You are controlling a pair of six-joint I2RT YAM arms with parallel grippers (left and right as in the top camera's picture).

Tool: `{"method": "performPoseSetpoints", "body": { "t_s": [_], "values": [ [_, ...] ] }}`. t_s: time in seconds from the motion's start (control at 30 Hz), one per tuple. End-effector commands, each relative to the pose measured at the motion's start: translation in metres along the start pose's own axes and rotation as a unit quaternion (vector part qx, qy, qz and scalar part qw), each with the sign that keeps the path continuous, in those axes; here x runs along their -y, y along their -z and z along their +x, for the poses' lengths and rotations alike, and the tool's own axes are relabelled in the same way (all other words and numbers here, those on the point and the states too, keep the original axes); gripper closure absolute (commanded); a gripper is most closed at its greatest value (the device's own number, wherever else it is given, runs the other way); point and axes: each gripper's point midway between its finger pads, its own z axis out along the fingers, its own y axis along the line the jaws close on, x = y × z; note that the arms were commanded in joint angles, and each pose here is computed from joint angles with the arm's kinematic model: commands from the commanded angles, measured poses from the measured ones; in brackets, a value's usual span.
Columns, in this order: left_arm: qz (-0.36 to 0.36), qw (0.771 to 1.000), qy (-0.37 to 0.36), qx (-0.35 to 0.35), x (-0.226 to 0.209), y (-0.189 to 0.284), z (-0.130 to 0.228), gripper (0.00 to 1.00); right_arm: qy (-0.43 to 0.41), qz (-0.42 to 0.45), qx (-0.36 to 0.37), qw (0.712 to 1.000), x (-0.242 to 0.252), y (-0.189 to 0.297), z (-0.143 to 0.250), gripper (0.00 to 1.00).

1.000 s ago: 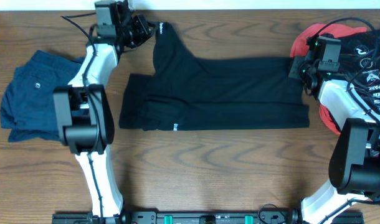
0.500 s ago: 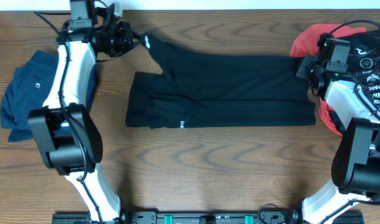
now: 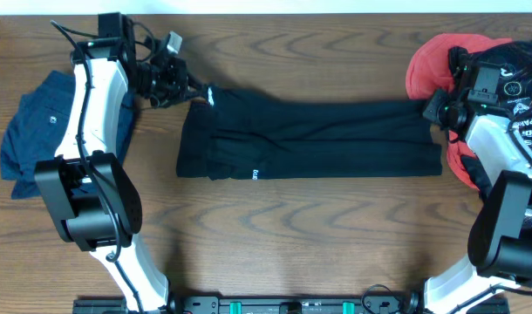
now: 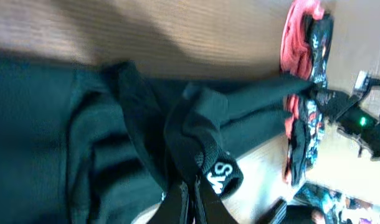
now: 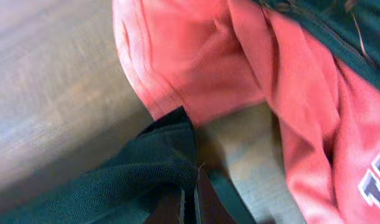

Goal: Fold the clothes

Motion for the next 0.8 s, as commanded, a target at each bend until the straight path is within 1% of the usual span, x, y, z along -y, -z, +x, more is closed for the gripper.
{"method": "performPoseSetpoints", "body": {
  "t_s": [0.0,0.2,0.3,0.4,0.57,0.63,0.77],
  "values": [
    [0.010,0.998,-0.059,-0.012,0.015,0.014,0.014,0.94,-0.013,0.027,0.014,0.999,0.012,0.014,-0.011,0.99],
    [0.015,0.996,-0.058,-0.062,0.019,0.019,0.044,0.94,-0.013,0.043,-0.024,0.999,0.019,0.015,0.008,0.99],
    [0.019,0.994,-0.067,-0.079,0.023,0.023,0.056,0.94,-0.012,0.081,-0.043,0.996,0.033,0.017,0.020,0.99],
    [0.021,0.993,-0.082,-0.083,0.029,0.031,0.064,0.94,-0.011,0.118,-0.059,0.991,0.047,0.021,0.028,0.99],
    [0.002,0.993,-0.099,-0.072,0.036,0.045,0.069,0.94,-0.008,0.143,-0.074,0.987,0.056,0.025,0.037,0.99],
    [-0.016,0.992,-0.099,-0.078,0.034,0.049,0.074,0.94,-0.009,0.150,-0.088,0.985,0.059,0.027,0.044,0.99],
    [-0.035,0.991,-0.087,-0.096,0.029,0.051,0.083,0.94,-0.010,0.153,-0.092,0.984,0.060,0.027,0.046,0.99]
  ]
}}
